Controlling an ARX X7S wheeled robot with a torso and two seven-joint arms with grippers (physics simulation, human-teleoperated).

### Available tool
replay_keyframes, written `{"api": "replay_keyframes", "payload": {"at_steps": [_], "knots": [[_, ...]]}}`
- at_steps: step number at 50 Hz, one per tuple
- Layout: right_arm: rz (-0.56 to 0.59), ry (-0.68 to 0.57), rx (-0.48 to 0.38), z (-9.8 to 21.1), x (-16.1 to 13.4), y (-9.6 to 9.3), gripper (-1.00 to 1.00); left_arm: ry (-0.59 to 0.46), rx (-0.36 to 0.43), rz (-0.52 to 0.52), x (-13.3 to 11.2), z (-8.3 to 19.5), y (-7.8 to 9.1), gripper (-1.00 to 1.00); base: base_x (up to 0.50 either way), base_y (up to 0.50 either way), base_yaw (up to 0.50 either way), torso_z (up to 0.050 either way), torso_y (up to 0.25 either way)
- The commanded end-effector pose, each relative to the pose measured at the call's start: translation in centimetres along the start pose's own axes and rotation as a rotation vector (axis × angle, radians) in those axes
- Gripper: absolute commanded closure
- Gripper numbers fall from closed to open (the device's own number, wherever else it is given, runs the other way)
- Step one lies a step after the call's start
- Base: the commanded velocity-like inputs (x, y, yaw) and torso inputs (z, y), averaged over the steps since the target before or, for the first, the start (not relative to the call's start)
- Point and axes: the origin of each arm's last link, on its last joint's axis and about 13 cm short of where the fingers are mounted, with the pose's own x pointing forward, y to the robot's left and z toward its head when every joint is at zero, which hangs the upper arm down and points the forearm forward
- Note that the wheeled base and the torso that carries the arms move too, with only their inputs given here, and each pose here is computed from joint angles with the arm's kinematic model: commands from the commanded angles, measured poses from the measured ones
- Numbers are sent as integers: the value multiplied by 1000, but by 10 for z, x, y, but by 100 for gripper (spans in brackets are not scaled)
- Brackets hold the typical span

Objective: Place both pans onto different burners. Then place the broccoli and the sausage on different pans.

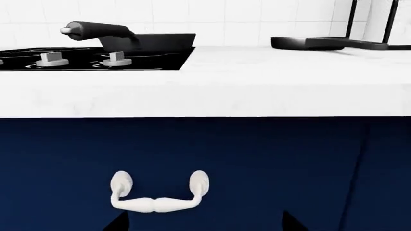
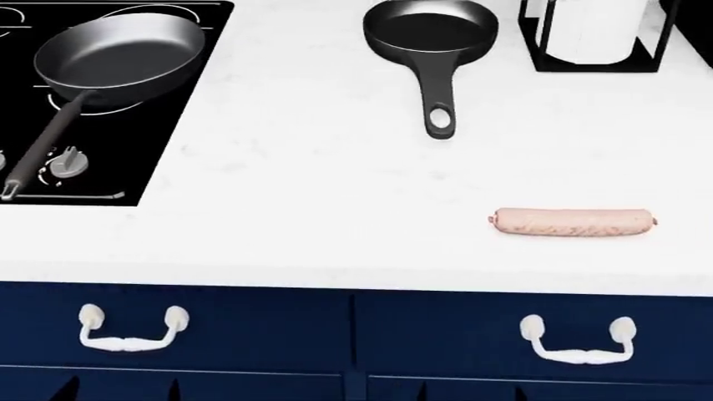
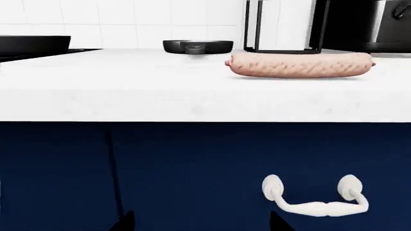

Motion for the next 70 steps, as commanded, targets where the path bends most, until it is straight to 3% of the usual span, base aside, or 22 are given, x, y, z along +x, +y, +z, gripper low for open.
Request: {"api": "replay_keyframes", "payload": {"at_steps": [1,32,45,56,70], "knots": [[13,13,7,-1,-1,2,-100,-1,-3,-4,0,1,0,-100,0,-500,0,0,0],[8,9,7,-1,-2,1,-100,-2,-4,1,0,1,0,-100,0,-497,0,0,0],[2,-18,-5,7,-4,1,-100,6,-10,30,0,5,2,-100,0,-52,0,0,0],[-27,-77,-60,54,2,-6,-100,16,55,139,5,46,25,-100,0,0,0,0,0],[-50,-169,-157,134,11,-23,-100,-66,35,118,22,129,39,-100,0,0,0,0,0]]}}
